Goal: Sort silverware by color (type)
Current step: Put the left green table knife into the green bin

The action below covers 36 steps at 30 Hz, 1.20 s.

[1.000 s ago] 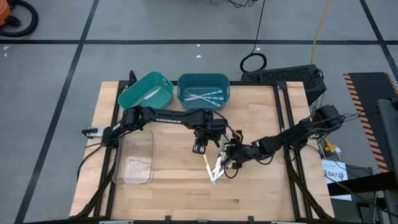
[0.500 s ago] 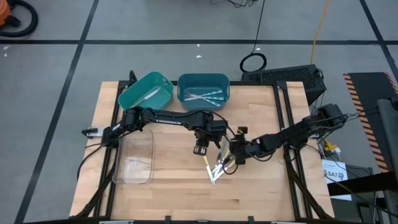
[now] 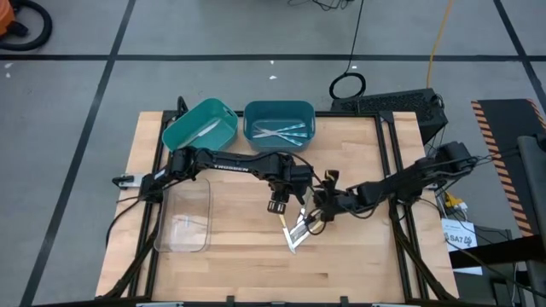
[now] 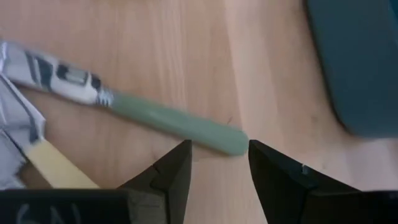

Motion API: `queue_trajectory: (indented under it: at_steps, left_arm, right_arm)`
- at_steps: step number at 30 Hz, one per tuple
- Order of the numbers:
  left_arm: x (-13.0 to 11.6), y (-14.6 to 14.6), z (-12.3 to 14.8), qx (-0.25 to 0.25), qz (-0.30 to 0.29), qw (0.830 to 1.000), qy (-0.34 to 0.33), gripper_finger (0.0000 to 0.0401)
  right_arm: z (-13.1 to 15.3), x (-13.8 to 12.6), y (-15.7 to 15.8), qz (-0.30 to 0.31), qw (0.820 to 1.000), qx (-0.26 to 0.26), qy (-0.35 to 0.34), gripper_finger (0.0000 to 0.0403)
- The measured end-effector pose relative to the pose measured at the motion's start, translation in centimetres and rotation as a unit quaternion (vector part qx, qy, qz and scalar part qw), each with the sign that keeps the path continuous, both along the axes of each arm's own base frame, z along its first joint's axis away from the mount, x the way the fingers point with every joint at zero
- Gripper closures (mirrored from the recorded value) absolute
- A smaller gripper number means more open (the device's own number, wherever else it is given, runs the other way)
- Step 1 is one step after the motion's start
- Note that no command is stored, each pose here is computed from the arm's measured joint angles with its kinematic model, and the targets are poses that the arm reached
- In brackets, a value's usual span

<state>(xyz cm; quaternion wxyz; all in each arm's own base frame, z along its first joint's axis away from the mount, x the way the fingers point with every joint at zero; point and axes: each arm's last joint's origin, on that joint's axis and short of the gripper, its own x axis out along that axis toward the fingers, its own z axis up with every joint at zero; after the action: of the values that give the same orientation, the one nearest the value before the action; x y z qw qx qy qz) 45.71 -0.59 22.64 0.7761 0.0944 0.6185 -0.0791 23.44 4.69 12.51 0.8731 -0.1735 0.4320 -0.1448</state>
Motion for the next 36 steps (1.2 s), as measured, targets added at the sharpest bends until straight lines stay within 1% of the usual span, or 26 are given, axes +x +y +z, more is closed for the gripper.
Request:
queue_trajectory:
  at_steps: [3,6,8,10,13,17,19,21,24,27,30,32,36]
  left_arm:
    - [0.0,0.0,0.0,0.000,0.000,1.000,0.000,0.0261]
    - [0.0,0.0,0.0,0.000,0.002,1.000,-0.002,0.0261]
    - [0.2,0.1,0.0,0.000,0.003,1.000,-0.010,0.0261]
    - [0.3,0.1,0.1,0.000,0.003,1.000,-0.016,0.0261]
    - [0.4,0.0,0.1,0.000,0.001,1.000,-0.020,0.0261]
    - [0.2,-0.1,0.1,-0.001,0.002,1.000,-0.012,0.0261]
    - [0.1,-0.1,0.0,-0.001,0.001,1.000,-0.007,0.0261]
    - [0.0,-0.1,0.0,0.001,-0.003,1.000,-0.003,0.0261]
    - [0.0,0.1,0.0,0.004,-0.017,1.000,-0.002,0.0261]
    - [0.0,0.3,0.0,0.010,-0.037,0.999,-0.002,0.0261]
    - [0.3,0.3,0.1,0.020,-0.072,0.997,-0.014,0.0261]
    - [0.5,0.0,0.1,0.028,-0.104,0.994,-0.024,0.0261]
    - [1.1,-0.3,-0.4,0.047,-0.170,0.983,-0.040,0.0260]
  right_arm:
    - [-1.0,0.2,-0.3,-0.005,1.000,-0.007,0.021,0.0250]
    - [-1.8,1.0,-0.8,-0.009,1.000,-0.012,0.010,0.0250]
    - [-2.4,1.8,-1.0,-0.004,1.000,-0.018,-0.005,0.0250]
    - [-2.9,2.7,-1.1,0.004,0.999,-0.019,-0.036,0.0250]
    - [-3.6,4.0,-0.9,0.034,0.997,0.001,-0.076,0.0250]
    - [-4.0,4.4,-0.7,0.041,0.995,0.007,-0.093,0.0250]
    - [-3.8,4.3,-0.4,0.048,0.995,0.006,-0.092,0.0250]
    - [-3.5,4.1,-0.1,0.070,0.994,0.013,-0.084,0.0250]
    - [-2.6,3.5,0.6,0.111,0.990,0.052,-0.070,0.0250]
    - [-1.7,2.6,0.8,0.111,0.989,0.089,-0.042,0.0250]
    - [-1.0,1.5,0.8,0.103,0.987,0.123,-0.008,0.0250]
    - [-0.4,0.8,1.1,0.109,0.983,0.149,0.010,0.0250]
    - [0.9,-0.3,1.5,0.118,0.979,0.163,0.016,0.0250]
